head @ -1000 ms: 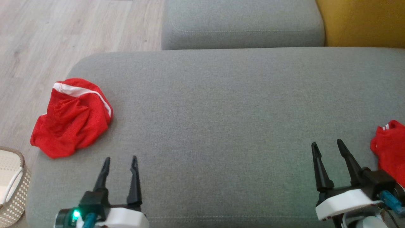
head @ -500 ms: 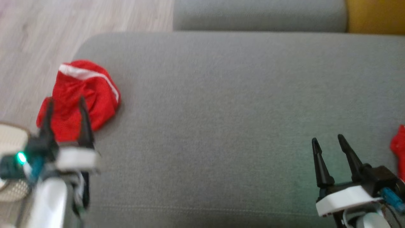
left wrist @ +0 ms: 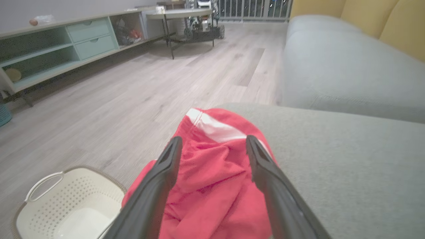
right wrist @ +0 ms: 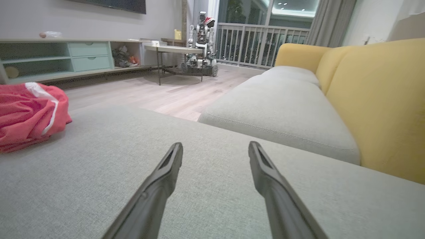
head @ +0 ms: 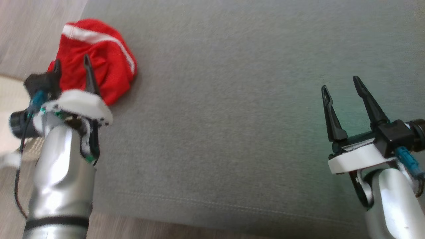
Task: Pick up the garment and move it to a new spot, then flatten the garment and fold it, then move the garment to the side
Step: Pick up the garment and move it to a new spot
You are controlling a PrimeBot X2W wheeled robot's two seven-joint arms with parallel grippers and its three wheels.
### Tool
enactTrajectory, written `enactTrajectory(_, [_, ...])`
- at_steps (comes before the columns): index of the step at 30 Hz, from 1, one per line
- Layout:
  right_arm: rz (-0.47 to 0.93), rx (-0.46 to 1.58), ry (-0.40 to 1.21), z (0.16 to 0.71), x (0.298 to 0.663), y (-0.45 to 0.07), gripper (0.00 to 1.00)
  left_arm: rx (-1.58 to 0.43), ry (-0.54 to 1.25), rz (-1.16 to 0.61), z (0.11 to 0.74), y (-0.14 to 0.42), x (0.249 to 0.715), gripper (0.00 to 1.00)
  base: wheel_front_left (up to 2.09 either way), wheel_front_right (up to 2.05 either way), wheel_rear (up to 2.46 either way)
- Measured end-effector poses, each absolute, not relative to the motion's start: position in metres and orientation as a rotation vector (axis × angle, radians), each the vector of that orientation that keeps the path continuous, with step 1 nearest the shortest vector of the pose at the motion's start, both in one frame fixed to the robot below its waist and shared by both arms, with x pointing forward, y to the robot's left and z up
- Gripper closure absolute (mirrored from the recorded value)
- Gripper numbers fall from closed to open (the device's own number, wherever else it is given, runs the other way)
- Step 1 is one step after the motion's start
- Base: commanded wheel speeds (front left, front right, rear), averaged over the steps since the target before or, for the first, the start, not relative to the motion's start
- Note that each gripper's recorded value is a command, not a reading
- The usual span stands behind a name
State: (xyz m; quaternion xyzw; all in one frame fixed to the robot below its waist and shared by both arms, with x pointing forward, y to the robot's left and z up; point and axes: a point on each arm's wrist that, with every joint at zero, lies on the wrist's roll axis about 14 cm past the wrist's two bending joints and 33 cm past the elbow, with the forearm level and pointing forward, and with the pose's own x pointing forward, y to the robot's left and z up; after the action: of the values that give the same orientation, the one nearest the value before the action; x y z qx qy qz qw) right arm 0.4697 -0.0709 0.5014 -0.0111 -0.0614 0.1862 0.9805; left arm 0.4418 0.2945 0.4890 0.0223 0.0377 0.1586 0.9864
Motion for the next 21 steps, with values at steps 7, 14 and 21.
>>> enactTrajectory(7, [0.481, -0.023, -0.048, 0.46, 0.485, -0.04, 0.0, 0.015, 0.32, 0.472, 0.436, 0.334, 0.45, 0.0, 0.0, 0.0, 0.0])
enactTrajectory(14, [0.494, -0.026, -0.017, 0.437, 0.498, -0.04, 0.0, -0.124, 0.479, 0.515, 0.387, 0.339, 0.448, 0.0, 0.0, 0.0, 0.0])
enactTrajectory(21, [0.494, -0.034, -0.008, 0.43, 0.501, -0.042, 0.0, -0.158, 0.456, 0.444, 0.379, 0.322, 0.46, 1.0, 0.0, 0.0, 0.0])
